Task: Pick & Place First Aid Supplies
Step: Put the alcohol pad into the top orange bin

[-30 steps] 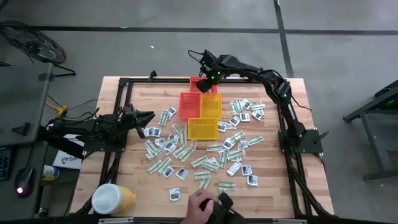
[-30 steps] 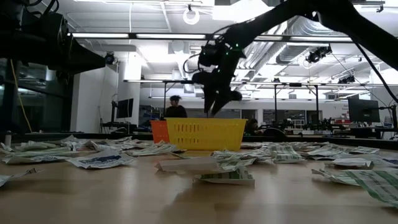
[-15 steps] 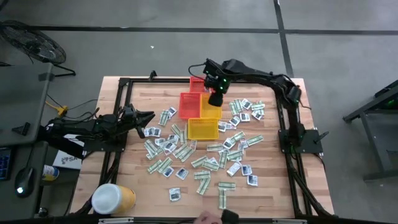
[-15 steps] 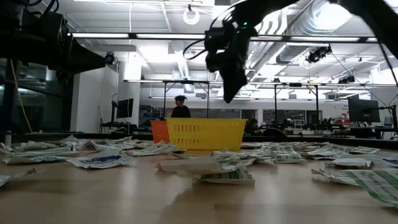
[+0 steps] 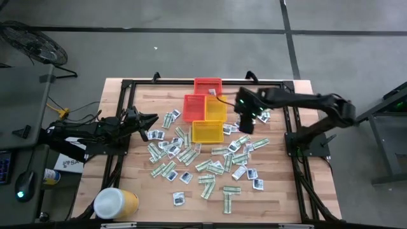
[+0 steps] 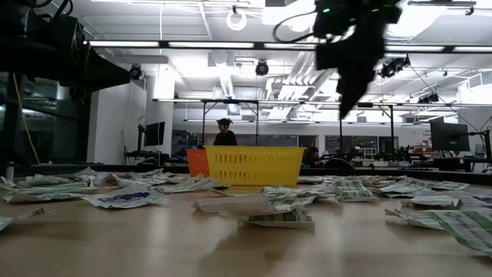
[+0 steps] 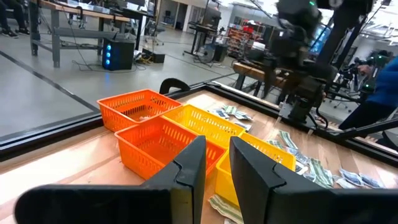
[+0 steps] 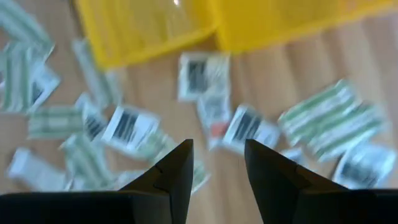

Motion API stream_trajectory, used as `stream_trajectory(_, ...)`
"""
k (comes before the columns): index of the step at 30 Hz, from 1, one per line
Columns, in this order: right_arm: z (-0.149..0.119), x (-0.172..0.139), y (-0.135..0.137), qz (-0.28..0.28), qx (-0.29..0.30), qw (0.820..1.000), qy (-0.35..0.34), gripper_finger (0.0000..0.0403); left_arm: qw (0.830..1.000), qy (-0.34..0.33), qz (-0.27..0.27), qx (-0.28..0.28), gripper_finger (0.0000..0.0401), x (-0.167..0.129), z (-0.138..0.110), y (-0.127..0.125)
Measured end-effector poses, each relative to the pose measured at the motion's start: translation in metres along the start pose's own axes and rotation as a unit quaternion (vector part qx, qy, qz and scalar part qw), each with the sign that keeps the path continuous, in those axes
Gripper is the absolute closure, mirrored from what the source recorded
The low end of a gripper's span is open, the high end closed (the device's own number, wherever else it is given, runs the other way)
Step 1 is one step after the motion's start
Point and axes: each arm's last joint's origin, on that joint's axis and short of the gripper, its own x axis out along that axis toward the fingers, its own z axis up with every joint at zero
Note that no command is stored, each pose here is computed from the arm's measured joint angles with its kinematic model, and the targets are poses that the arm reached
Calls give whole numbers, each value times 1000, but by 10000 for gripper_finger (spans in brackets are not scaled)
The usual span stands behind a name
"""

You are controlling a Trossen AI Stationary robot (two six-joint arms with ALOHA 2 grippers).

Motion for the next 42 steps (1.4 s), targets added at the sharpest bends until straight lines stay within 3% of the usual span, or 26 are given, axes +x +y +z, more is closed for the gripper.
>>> stream_trajectory(7, -55, 5, 32, 52, 71, 996, 34, 265, 1000, 0, 0, 0, 328, 0, 0, 0)
stream_trajectory(12, -84, 21, 50, 94, 136, 982, 91, 265, 1000, 0, 0, 0, 328, 0, 0, 0)
stream_trajectory(17, -106, 40, 63, 102, 187, 968, 131, 265, 1000, 0, 0, 0, 328, 0, 0, 0)
stream_trajectory(24, -120, 56, 76, 126, 219, 960, 125, 265, 1000, 0, 0, 0, 328, 0, 0, 0)
stream_trajectory(42, -126, 61, 86, 130, 226, 956, 134, 265, 1000, 0, 0, 0, 328, 0, 0, 0)
